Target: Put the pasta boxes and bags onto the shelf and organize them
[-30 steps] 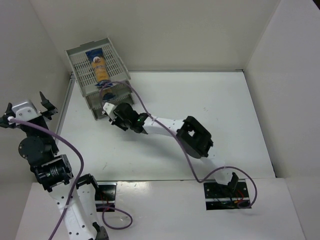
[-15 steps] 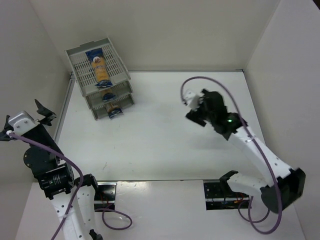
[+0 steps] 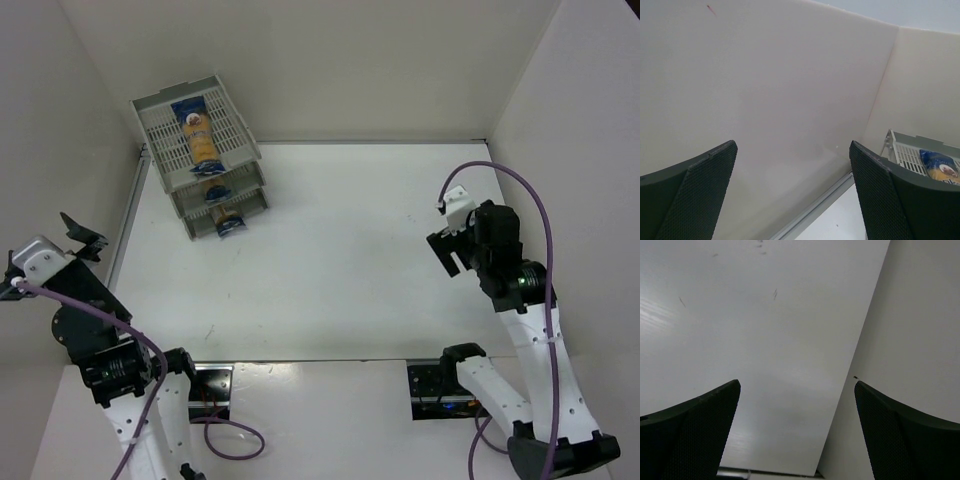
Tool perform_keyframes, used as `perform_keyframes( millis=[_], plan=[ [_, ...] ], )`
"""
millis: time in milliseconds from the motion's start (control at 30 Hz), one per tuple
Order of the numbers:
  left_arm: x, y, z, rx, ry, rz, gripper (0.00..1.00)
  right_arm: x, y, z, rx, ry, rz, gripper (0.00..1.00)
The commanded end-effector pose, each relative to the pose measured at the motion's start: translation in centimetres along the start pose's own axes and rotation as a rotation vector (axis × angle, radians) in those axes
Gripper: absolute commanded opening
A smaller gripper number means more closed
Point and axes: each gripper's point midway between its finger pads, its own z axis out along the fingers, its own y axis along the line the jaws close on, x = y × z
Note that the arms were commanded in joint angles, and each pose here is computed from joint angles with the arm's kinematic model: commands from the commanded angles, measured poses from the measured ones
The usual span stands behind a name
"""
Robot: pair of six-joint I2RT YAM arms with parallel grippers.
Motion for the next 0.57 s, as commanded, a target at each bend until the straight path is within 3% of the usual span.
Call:
perform_keyframes(
  millis=[0,167,533],
  plan=[
    [-0.8,0.4,-0.4,-0.019,-0.026,-0.036,1.0,3.0,2.1,-0.5,-0.106,0.115,0.036,1.0],
    [-1.1,0.7,-1.0,-0.02,-0.033,-0.039,1.0,6.5,4.1,0.0,-0.208,0.3,0.046,1.0],
    [-0.9,1.0,-1.4,-0.021,-0.031,-0.034,1.0,3.8,3.4,-0.3,-0.186,0.2,0.129,1.0]
  ],
)
